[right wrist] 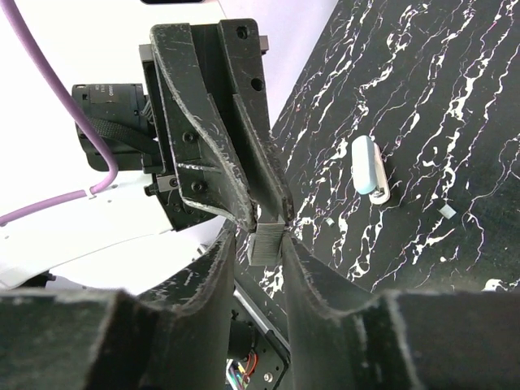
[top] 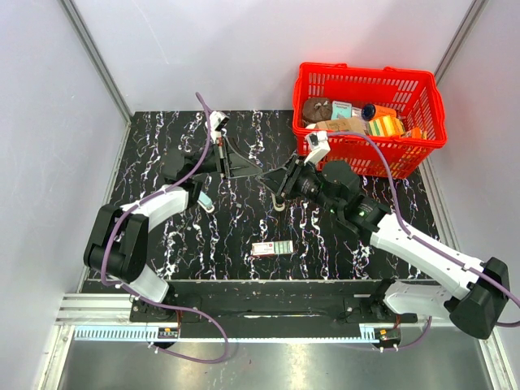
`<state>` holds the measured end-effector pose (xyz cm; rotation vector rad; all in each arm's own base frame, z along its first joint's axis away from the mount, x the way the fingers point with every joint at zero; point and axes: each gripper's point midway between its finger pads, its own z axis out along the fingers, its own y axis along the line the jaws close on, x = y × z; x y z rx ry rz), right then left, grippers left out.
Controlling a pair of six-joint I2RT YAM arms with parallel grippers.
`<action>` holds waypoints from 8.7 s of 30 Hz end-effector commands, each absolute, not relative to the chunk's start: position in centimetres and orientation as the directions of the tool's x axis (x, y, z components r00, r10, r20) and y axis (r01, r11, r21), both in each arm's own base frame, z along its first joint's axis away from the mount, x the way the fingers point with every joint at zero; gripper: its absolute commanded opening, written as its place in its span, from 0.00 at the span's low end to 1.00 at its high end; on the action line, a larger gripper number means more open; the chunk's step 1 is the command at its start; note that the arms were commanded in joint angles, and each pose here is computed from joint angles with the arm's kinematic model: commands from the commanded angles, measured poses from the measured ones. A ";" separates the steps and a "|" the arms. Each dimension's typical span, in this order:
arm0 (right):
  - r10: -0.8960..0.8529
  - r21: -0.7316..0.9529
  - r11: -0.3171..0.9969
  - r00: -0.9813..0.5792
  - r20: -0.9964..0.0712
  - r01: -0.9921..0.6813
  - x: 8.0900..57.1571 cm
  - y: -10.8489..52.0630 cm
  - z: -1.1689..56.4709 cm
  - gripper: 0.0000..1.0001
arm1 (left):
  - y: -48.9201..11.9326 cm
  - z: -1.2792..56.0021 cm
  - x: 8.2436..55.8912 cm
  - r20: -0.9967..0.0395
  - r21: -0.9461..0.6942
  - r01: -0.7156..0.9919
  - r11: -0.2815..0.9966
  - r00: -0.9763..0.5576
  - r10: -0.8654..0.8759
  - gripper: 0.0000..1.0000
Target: Unload the staples from the stapler
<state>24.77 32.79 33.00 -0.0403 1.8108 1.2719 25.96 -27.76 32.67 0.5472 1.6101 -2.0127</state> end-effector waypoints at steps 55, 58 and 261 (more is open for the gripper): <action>0.056 0.185 0.982 -0.898 -0.436 -0.029 19.4 29.3 6.7 0.01 | -23.1 10.3 27.0 -0.756 -0.102 0.894 0.436 -0.355 0.551 0.52; 0.045 0.162 0.986 -0.899 -0.435 -0.029 19.6 29.4 6.0 0.01 | -23.1 10.2 26.8 -0.755 -0.107 0.895 0.433 -0.356 0.550 0.52; 0.172 0.305 0.952 -0.771 -0.613 -0.031 25.2 23.0 15.5 0.27 | -21.8 1.5 35.0 -0.326 0.188 0.978 -0.089 0.148 0.934 0.21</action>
